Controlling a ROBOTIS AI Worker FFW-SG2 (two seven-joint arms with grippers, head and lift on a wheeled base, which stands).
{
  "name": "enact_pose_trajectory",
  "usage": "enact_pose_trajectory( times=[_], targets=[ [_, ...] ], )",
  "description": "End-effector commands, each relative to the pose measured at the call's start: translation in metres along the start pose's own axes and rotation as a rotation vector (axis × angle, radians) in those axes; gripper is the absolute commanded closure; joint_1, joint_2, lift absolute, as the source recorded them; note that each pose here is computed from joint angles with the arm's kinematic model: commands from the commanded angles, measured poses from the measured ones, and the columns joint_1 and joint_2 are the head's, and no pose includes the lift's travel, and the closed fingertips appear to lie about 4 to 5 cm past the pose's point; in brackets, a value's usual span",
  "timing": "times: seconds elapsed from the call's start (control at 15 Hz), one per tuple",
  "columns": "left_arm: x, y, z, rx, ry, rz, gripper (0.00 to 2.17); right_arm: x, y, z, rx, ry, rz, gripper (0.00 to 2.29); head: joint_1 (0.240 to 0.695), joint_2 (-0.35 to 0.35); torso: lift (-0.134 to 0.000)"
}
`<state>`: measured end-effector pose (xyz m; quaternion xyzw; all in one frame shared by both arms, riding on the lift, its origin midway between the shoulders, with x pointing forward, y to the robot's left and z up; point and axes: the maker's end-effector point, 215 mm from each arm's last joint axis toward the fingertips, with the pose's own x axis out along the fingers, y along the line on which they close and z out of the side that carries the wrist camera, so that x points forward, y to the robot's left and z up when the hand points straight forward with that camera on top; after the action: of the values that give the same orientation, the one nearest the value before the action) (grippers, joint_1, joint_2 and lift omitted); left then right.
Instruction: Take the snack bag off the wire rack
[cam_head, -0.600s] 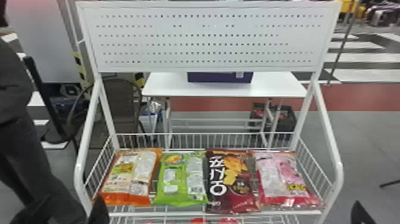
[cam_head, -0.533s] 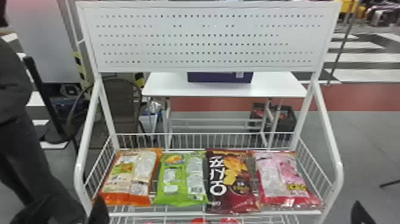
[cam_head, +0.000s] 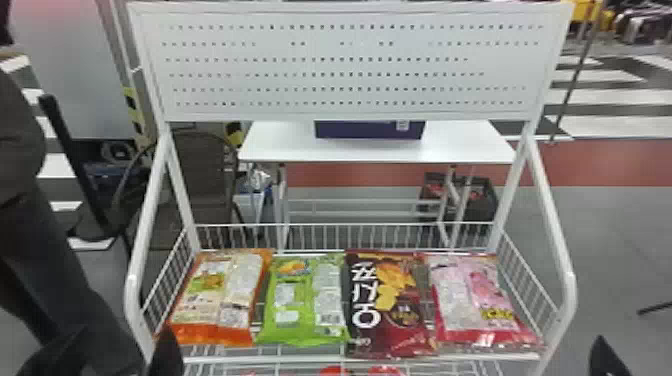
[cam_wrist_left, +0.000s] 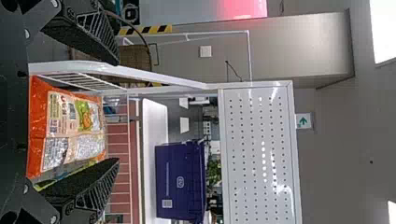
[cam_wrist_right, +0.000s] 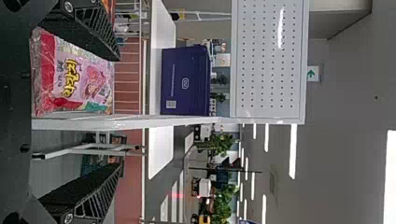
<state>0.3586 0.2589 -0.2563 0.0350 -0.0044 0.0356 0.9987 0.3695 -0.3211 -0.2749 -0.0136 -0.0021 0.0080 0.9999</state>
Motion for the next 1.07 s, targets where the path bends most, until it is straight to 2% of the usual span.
enact_pose_trajectory(
  times=[0.0, 0.27, 0.73, 1.0],
  targets=[
    [0.0, -0.001, -0.001, 0.0, 0.002, -0.001, 0.16, 0.002, 0.001, -0.001, 0.003, -0.001, 0.001, 0.08, 0.499, 0.0, 0.0],
    [-0.003, -0.009, -0.004, 0.001, 0.009, -0.014, 0.16, 0.034, 0.02, -0.006, 0.007, -0.027, 0.03, 0.08, 0.499, 0.0, 0.0],
    [-0.005, -0.008, -0.01, 0.01, 0.025, -0.013, 0.16, 0.128, 0.073, -0.071, -0.013, 0.133, 0.114, 0.09, 0.499, 0.0, 0.0],
    [-0.005, -0.007, -0.013, 0.014, 0.03, -0.01, 0.16, 0.162, 0.086, -0.093, -0.018, 0.172, 0.13, 0.09, 0.499, 0.0, 0.0]
  ],
)
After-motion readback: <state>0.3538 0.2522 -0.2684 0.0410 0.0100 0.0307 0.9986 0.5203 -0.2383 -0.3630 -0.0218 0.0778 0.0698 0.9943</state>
